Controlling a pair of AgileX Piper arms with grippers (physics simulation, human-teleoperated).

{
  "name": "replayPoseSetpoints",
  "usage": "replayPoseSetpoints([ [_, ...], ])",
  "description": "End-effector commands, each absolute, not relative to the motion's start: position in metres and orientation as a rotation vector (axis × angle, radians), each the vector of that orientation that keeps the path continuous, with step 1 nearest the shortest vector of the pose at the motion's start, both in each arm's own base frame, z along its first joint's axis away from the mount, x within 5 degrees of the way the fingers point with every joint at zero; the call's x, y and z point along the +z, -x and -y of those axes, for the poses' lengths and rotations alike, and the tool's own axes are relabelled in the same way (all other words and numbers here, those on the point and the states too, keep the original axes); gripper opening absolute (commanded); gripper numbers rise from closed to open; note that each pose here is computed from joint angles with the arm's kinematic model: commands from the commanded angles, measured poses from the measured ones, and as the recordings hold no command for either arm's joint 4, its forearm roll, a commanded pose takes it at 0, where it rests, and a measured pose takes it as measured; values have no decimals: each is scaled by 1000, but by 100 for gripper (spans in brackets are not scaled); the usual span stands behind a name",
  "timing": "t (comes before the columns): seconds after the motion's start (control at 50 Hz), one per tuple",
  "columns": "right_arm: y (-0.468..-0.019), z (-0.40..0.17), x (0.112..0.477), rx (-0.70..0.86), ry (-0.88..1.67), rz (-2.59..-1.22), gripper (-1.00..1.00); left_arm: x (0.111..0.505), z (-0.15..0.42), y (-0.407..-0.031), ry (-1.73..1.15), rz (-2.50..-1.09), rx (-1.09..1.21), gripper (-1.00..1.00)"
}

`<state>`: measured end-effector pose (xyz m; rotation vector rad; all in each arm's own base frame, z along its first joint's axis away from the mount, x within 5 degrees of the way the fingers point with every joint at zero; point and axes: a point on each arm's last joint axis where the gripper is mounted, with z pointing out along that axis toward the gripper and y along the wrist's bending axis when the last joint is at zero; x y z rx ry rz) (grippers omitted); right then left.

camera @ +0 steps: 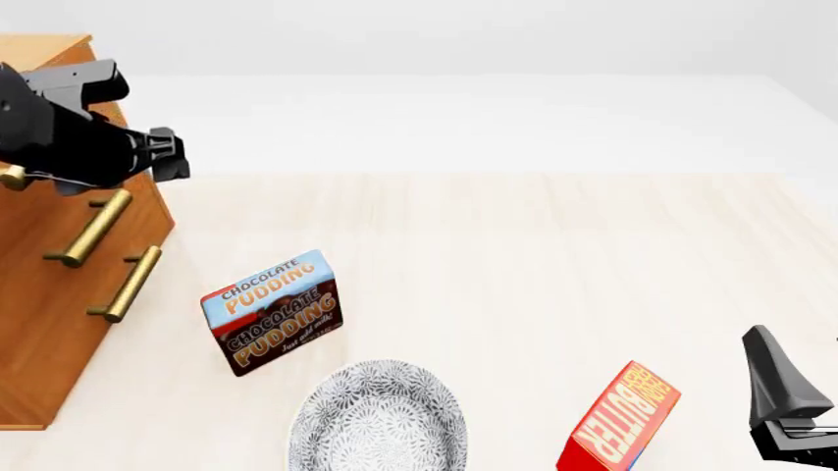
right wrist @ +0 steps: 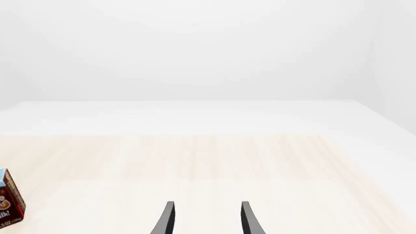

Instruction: Put the butter at the front in the top drawer of the cabinet and close it.

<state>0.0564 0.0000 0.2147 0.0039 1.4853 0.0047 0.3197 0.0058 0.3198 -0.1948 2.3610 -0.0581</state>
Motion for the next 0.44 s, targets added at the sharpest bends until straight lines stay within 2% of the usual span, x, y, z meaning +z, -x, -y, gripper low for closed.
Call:
replayPoseSetpoints([
  [0.02,-56,0,215,4,-3,-1485,100,322,-23,-310,260,-2352,-34,100],
  [0.16,-56,0,215,4,-3,-1485,100,321,-27,-307,274,-2354,-27,100],
  [0.44,-56,0,215,4,-3,-1485,100,324,5,-310,160,-2350,-83,100],
])
